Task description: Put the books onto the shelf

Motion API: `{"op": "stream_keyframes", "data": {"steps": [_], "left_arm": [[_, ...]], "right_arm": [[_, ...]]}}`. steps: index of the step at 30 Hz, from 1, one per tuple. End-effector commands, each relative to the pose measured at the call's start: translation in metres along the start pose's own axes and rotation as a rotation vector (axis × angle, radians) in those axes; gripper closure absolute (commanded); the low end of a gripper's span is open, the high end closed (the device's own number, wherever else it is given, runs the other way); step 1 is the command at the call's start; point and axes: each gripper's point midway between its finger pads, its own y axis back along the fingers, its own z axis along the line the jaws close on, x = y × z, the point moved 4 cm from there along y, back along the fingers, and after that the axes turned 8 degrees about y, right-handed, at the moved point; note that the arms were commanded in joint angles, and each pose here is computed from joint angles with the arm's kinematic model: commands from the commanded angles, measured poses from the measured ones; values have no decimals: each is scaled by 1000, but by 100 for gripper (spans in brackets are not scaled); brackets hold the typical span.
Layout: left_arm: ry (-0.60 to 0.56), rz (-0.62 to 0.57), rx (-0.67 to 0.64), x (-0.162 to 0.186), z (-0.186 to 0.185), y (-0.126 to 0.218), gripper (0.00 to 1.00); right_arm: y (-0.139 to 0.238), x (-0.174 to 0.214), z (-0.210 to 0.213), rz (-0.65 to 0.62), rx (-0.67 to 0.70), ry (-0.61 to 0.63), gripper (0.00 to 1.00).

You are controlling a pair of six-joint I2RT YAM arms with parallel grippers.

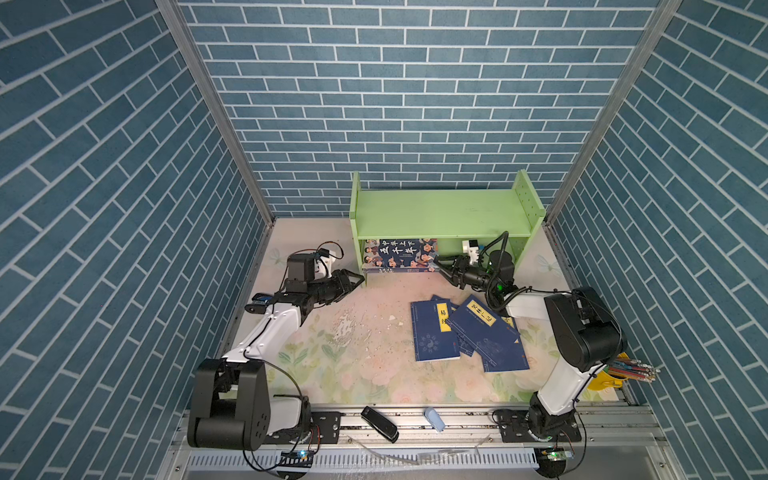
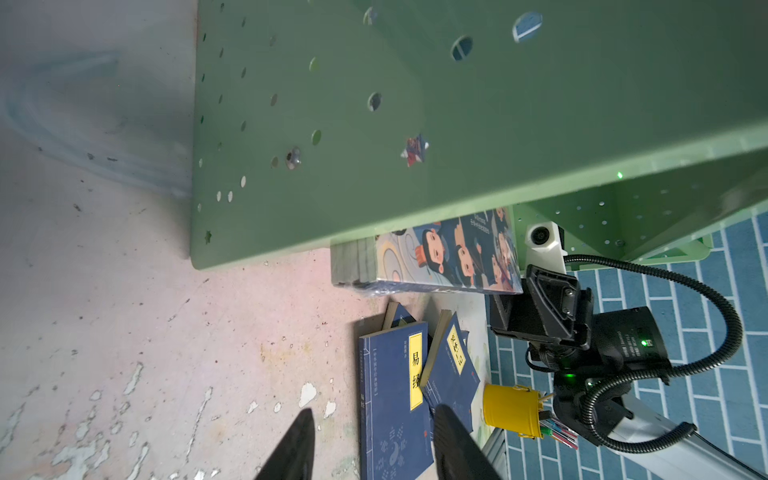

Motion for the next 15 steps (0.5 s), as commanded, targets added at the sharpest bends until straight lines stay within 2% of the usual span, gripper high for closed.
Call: {"op": "stream_keyframes", "data": {"steps": [1,8,15], "left_arm": [[-52,-15,-34,-4,-1,1,52],[-99,-23,-64,-5,0,4,53],[-220,-21,-85,-11,-3,5,57]], "right_arm": [[6,-7,25,-26,-56,74,51],[12,-5,20,-21,17,82,43],[29,3,17,-3,167,143,44]]}}
